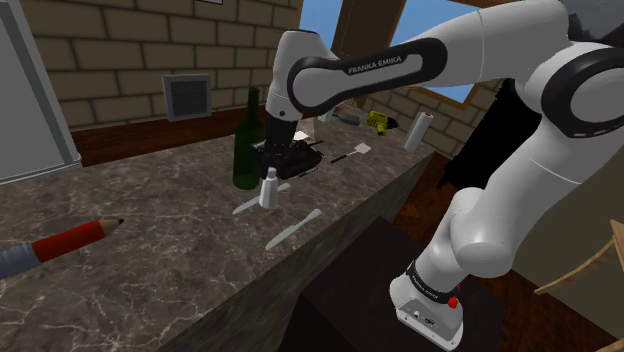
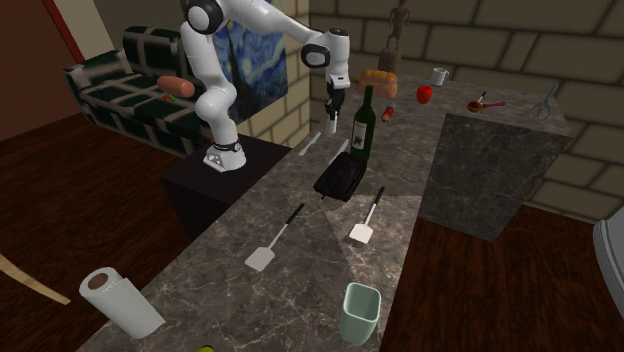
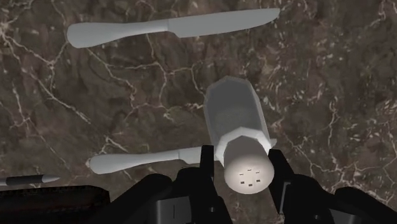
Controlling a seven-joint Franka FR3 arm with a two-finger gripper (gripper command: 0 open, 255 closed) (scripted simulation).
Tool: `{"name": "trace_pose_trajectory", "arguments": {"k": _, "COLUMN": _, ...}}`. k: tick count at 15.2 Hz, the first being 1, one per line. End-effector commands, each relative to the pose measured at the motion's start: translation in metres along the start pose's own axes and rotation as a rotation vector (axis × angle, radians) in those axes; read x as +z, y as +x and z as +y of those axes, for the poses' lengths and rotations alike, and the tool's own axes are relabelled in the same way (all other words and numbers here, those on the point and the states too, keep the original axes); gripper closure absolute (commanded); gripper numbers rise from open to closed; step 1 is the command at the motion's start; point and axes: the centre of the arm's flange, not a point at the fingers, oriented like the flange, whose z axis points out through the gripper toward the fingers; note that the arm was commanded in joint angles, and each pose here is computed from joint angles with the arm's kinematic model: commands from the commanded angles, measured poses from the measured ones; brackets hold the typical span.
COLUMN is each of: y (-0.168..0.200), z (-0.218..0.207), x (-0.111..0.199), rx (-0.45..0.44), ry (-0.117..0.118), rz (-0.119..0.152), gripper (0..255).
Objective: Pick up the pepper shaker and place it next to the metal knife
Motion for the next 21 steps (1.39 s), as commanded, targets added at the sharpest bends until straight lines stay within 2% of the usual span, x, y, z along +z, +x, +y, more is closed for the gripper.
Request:
{"name": "trace_pose_trajectory", "arguments": {"k": 1, "y": 0.001, "z": 0.001, "x": 0.012, "rx": 0.0, "ry": 0.0, "rz": 0.0, "gripper": 255}}
{"name": "trace_pose_trajectory", "arguments": {"k": 9, "y": 0.003, "z": 0.005, "x": 0.055, "rx": 0.0, "ry": 0.0, "rz": 0.0, "gripper": 255}}
{"name": "trace_pose_trajectory", "arguments": {"k": 16, "y": 0.003, "z": 0.005, "x": 0.055, "rx": 0.0, "ry": 0.0, "rz": 0.0, "gripper": 255}}
{"name": "trace_pose_trajectory", "arguments": {"k": 17, "y": 0.003, "z": 0.006, "x": 0.055, "rx": 0.0, "ry": 0.0, "rz": 0.0, "gripper": 0}}
{"name": "trace_pose_trajectory", "arguments": {"k": 21, "y": 0.003, "z": 0.005, "x": 0.055, "rx": 0.0, "ry": 0.0, "rz": 0.0, "gripper": 0}}
